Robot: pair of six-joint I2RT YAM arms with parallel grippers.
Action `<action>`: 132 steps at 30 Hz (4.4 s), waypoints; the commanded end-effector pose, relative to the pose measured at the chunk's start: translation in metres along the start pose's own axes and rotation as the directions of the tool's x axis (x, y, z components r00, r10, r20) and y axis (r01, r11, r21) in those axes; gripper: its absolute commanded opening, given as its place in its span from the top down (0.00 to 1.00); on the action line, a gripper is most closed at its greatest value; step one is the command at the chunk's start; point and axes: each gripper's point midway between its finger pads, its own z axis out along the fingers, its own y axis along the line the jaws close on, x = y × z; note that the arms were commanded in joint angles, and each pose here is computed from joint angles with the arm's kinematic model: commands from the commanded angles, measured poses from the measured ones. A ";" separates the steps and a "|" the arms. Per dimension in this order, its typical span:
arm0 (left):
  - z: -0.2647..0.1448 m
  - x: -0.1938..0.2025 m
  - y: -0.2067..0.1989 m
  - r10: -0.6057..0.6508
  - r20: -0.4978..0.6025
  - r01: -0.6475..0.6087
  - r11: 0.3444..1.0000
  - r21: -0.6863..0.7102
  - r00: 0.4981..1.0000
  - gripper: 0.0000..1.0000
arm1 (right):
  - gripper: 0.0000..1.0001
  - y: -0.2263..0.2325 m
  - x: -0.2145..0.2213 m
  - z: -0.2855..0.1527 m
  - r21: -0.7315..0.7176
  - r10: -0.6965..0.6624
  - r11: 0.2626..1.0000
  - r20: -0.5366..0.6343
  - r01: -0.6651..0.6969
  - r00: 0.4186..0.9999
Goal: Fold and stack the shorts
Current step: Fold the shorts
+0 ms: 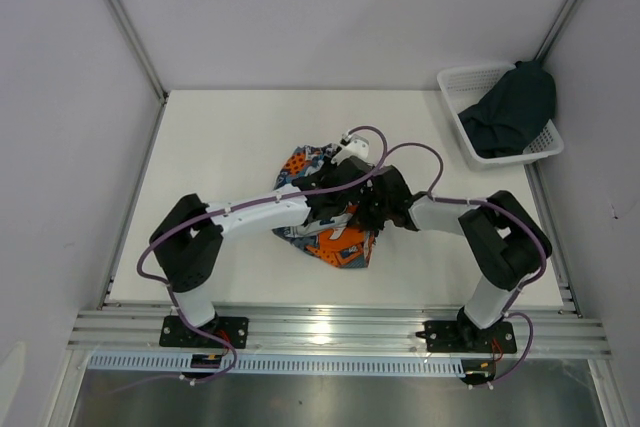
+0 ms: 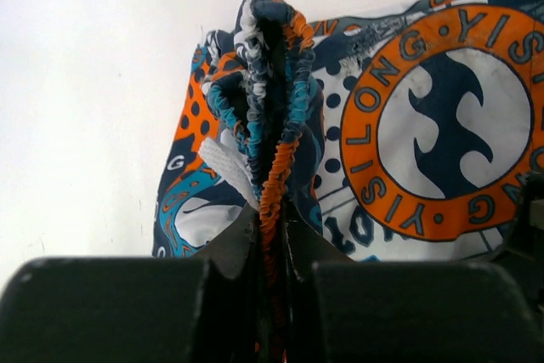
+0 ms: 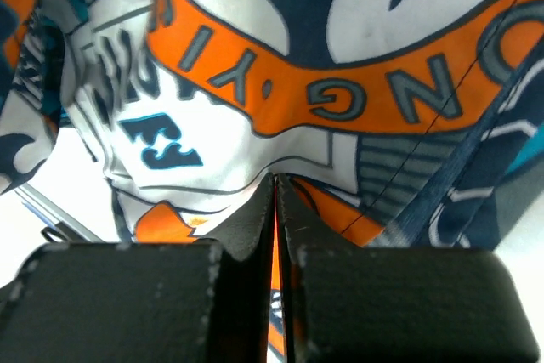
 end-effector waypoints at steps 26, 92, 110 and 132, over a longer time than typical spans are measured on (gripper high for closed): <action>-0.045 -0.053 0.033 0.016 0.202 -0.011 1.000 -0.025 0.979 0.91 | 1.00 -0.039 -0.052 -0.003 0.124 -0.020 0.992 0.031 0.016 0.999; -0.006 0.021 0.011 -0.516 -0.212 0.535 0.629 0.564 0.830 0.12 | 0.07 -0.001 -0.057 -0.069 -0.277 0.096 0.960 0.149 -0.052 0.984; -0.003 0.047 -0.010 -0.382 -0.156 0.402 0.734 0.547 0.911 0.22 | 0.17 -0.009 -0.046 -0.043 -0.232 0.102 0.970 0.111 -0.074 0.989; -0.041 0.044 -0.088 -0.247 -0.125 0.244 0.542 0.804 0.961 0.37 | 0.35 0.020 -0.050 -0.019 -0.209 0.069 0.976 0.046 -0.058 0.997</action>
